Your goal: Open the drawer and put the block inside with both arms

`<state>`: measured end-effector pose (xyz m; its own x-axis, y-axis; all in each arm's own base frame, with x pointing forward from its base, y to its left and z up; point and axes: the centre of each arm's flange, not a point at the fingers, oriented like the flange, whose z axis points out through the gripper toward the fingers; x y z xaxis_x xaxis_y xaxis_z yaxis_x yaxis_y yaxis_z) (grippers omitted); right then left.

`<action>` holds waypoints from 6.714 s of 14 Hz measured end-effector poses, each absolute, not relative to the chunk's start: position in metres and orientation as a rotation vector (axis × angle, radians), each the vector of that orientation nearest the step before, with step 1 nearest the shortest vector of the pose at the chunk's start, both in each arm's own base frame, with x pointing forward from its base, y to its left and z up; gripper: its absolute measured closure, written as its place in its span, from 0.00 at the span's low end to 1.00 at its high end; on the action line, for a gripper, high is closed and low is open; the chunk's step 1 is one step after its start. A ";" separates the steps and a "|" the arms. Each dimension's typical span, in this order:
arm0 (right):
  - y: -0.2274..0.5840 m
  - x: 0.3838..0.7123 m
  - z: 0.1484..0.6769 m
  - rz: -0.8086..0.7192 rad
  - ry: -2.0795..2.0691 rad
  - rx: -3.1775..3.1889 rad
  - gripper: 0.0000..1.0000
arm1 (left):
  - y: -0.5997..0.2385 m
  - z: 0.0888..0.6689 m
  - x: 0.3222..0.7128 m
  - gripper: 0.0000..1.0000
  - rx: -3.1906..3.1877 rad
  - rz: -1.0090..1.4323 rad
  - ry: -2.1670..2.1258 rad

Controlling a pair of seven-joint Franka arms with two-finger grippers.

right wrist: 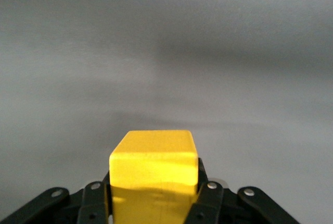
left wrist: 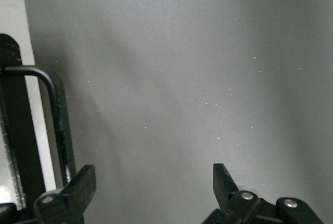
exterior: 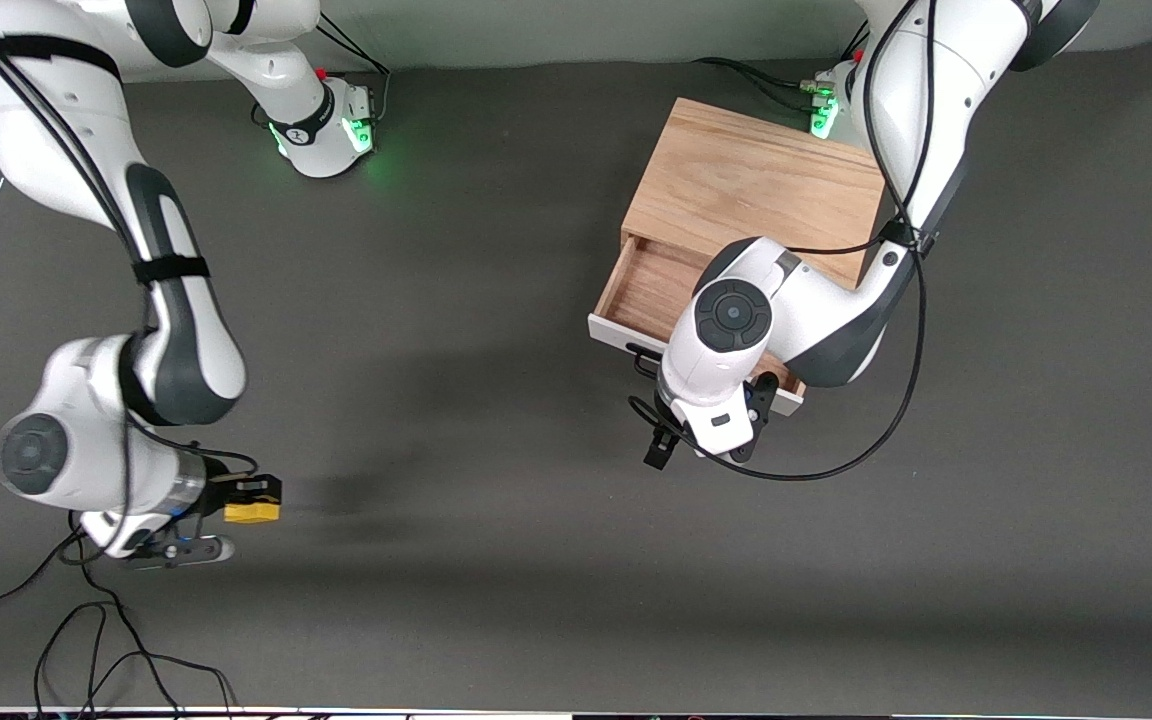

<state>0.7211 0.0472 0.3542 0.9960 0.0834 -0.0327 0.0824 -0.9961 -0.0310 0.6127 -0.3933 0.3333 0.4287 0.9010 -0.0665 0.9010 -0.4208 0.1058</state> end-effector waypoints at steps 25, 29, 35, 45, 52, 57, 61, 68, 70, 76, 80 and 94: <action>0.552 0.486 0.496 -0.022 0.460 -2.952 0.45 | 0.036 0.559 0.596 0.00 3.068 -0.285 0.483; 0.604 0.453 0.429 -0.041 0.528 -2.985 0.45 | 0.025 0.572 0.576 0.00 3.119 -0.213 0.311; 0.628 0.450 0.359 -0.071 0.579 -2.979 0.45 | -0.002 0.595 0.566 0.00 3.156 -0.117 -0.030; 0.631 0.451 0.316 -0.089 0.590 -3.014 0.45 | -0.015 0.604 0.567 0.00 3.151 -0.042 -0.146; 0.638 0.444 0.300 -0.126 0.563 -3.027 0.39 | -0.027 0.603 0.567 0.00 3.152 -0.043 -0.171; 0.641 0.449 0.321 -0.180 0.548 -2.997 0.00 | -0.016 0.605 0.566 0.00 3.155 -0.041 -0.139; 0.624 0.466 0.417 -0.263 0.570 -2.893 0.00 | -0.015 0.604 0.564 0.00 3.154 -0.064 -0.138; 0.486 0.552 0.514 -0.230 0.578 -2.909 0.00 | -0.017 0.603 0.563 0.00 3.152 -0.075 -0.147; 0.414 0.577 0.536 -0.187 0.505 -2.906 0.00 | -0.017 0.603 0.563 0.00 3.152 -0.076 -0.147; 0.199 0.576 0.578 -0.211 0.428 -2.969 0.00 | -0.017 0.605 0.562 0.00 3.152 -0.074 -0.148; 0.074 0.559 0.585 -0.192 0.285 -3.001 0.00 | -0.017 0.604 0.562 0.00 3.152 -0.078 -0.148; 0.025 0.550 0.574 -0.092 0.101 -3.068 0.00 | -0.018 0.607 0.561 0.00 3.152 -0.071 -0.150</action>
